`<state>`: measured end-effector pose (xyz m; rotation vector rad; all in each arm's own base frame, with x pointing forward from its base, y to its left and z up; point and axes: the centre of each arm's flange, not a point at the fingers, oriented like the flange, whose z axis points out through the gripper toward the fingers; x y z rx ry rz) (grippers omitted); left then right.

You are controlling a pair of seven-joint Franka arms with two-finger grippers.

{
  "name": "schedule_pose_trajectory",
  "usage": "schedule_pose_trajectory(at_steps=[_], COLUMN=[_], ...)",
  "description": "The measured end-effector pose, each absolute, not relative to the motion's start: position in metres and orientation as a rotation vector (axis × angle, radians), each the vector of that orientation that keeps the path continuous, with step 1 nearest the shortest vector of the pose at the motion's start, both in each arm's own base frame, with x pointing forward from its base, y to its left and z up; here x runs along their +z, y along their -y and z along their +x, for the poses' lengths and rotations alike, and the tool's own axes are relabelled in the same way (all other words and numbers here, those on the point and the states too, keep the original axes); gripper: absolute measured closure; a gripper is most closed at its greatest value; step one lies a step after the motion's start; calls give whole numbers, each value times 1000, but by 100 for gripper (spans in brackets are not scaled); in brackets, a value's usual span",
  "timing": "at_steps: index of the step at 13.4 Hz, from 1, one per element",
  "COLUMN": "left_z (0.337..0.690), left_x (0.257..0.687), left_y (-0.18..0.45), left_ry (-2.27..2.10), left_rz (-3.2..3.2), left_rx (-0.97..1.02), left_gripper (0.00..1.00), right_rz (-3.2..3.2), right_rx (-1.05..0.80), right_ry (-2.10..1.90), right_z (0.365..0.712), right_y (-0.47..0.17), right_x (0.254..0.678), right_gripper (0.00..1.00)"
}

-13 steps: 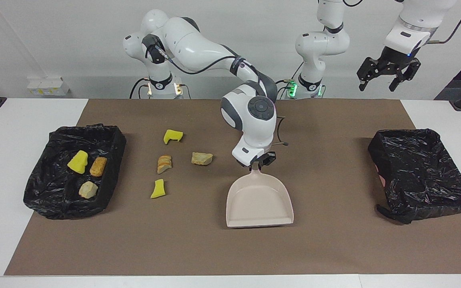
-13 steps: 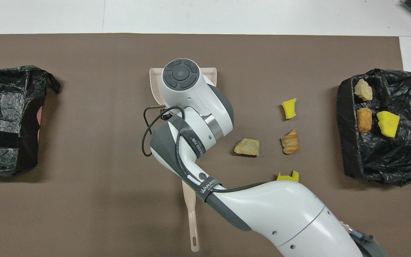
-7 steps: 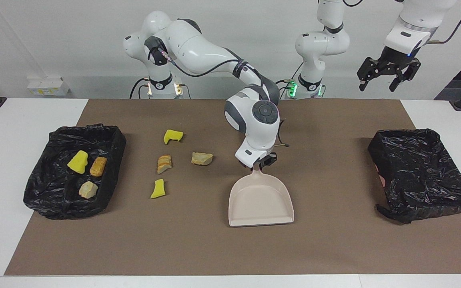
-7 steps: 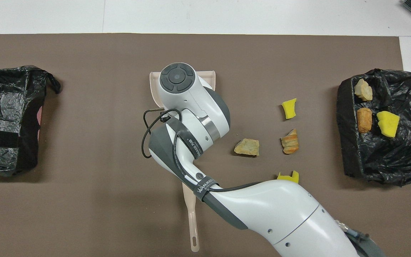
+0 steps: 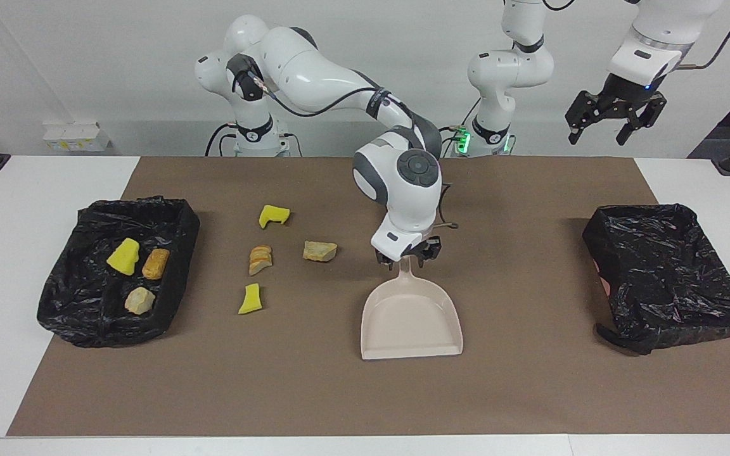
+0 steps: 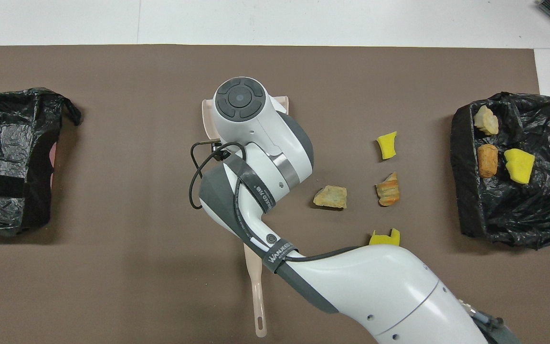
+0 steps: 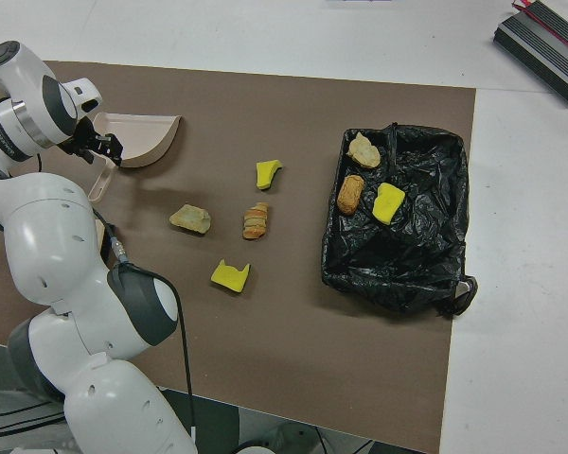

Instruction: Sweep and dump trash in bin

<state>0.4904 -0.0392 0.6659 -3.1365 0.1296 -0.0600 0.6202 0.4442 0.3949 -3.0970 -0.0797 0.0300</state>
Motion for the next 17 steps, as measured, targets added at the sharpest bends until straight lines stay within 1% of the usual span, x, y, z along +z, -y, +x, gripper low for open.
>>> schedule_pose_trajectory(at_steps=[3,4,5,6,9,10,12,14,17], left_z=[490,490,490,490,492,496,512,532,553], left_x=[666,666,666,666,667,669,671,662,626], left_y=[39,39,39,39,39,39,39,44,92], left_ry=[-129,-129,-129,-129,-129,-128,-124,-115,-123], left_rz=[-3137,-3137,-3137,-3137,-3136,-3136,-3136,-3149,-3187], left_rx=[-60,-60,-61,-61,-82,-134,-278,-360,-307], left_gripper=[0,0,0,0,0,0,0,0,0], right_rz=[-3110,-3119,-3129,-3139,-3165,-3167,-3140,-3127,-3148], right_rx=[45,57,66,75,101,91,62,95,141], right_ry=[34,26,31,46,113,145,181,193,242], right_z=[603,593,581,568,516,495,451,416,379], right_y=[-445,-445,-444,-441,-436,-438,-440,-431,-426], right_x=[413,417,424,431,444,440,417,394,380], right_gripper=[23,18,16,17,17,18,18,19,19])
